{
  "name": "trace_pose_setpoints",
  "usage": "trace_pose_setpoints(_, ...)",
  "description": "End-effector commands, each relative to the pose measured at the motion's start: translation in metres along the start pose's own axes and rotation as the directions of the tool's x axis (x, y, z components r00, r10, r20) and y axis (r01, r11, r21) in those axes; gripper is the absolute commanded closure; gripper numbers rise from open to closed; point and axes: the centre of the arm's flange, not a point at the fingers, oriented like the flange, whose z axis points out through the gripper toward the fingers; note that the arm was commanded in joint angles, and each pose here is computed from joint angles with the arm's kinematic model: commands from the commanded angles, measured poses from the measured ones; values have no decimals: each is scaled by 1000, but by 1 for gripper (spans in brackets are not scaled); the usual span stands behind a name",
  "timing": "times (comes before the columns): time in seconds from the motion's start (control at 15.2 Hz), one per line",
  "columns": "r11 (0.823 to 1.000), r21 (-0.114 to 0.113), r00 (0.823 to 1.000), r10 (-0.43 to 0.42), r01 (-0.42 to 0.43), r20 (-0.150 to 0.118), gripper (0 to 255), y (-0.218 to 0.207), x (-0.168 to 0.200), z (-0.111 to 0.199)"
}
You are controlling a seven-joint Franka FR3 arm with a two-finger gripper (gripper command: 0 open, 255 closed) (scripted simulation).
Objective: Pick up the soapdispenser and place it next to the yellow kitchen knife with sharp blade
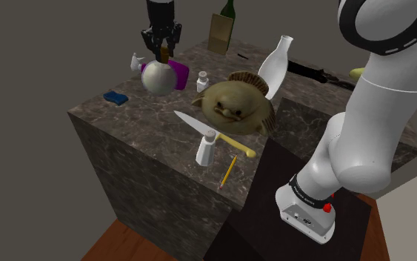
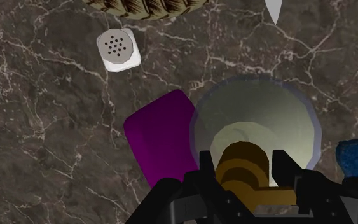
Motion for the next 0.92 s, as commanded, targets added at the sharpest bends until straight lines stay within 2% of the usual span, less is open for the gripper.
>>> trace_pose_setpoints(0.0,1000,-3,1000,3,-3,5,0,2,0,3)
trace_pose_setpoints(0.33,1000,-3,1000,3,-3,5,0,2,1,3)
trace_pose_setpoints(0.59,1000,-3,1000,3,-3,5,0,1,1,-47)
trace_pose_setpoints(0.86,1000,-3,1000,3,-3,5,0,1,1,-47)
